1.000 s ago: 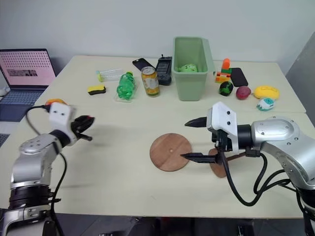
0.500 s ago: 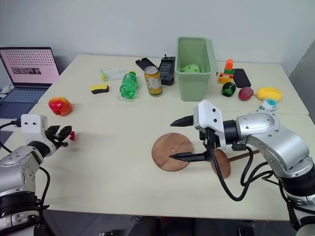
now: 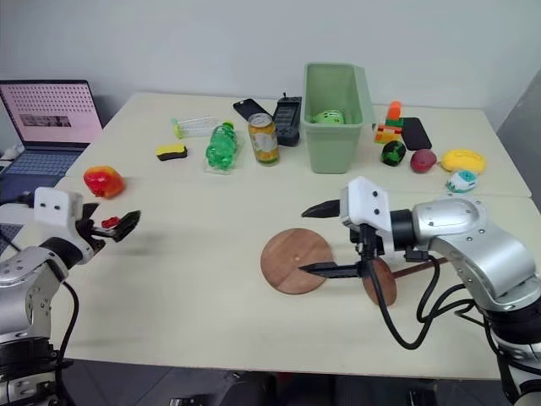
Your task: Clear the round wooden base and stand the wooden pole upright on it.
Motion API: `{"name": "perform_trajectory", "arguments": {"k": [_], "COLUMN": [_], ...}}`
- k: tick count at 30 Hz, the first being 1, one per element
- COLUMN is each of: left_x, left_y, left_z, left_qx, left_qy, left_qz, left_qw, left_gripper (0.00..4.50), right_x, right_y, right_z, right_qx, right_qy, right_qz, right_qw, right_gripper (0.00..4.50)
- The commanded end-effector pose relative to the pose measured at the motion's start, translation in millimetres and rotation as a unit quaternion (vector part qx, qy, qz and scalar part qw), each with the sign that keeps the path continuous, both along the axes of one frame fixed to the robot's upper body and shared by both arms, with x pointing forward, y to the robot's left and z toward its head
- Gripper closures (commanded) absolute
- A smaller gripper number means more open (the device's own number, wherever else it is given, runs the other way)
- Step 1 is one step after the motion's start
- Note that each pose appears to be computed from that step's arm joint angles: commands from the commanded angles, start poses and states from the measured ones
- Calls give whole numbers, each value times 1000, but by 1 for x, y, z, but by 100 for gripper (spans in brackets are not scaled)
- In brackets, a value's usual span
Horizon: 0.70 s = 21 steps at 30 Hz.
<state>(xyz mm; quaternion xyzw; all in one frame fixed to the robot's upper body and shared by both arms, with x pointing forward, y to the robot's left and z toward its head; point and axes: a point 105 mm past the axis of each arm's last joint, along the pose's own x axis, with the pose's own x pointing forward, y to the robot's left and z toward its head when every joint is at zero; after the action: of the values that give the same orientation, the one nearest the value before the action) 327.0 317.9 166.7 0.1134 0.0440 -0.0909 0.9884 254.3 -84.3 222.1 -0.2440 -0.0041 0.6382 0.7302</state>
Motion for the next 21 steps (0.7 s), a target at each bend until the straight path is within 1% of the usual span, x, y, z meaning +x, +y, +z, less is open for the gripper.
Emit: {"name": "perform_trajectory", "arguments": {"k": [1,2,3,5,7,10,14,18,21], "left_x": [-10,-16,-21,-31,-38,-46,-48,-52,-59], "left_y": [-67,-94,-111,-145,-164,-184,-209,-224,-233], "left_z": [20,17,13,14,16,18,22,24,23], "left_qx": [85,123,147,159,162,172,171,165,167], "left_qy": [1,20,35,46,52,54,35,26,22], "left_qz": [-180,-256,-306,-397,-453,-507,-553,-587,-609], "left_qw": [980,959,940,903,875,843,815,792,775], "left_gripper": [1,1,1,1,1,1,1,1,1], "right_x": [-11,-14,-17,-24,-31,-38,-32,-16,-7], "right_y": [-25,-40,-49,-67,-81,-99,-118,-123,-127], "right_z": [19,21,23,22,16,2,-24,-39,-54], "right_qx": [-11,-29,-43,-80,-120,-182,-278,-311,-343], "right_qy": [-27,-23,-21,-13,0,10,-17,-41,-38], "right_qz": [-24,-48,-64,-94,-110,-119,-116,-112,-88], "right_qw": [999,998,997,992,987,976,953,943,935], "right_gripper": [0,0,0,0,0,0,0,0,0]}}
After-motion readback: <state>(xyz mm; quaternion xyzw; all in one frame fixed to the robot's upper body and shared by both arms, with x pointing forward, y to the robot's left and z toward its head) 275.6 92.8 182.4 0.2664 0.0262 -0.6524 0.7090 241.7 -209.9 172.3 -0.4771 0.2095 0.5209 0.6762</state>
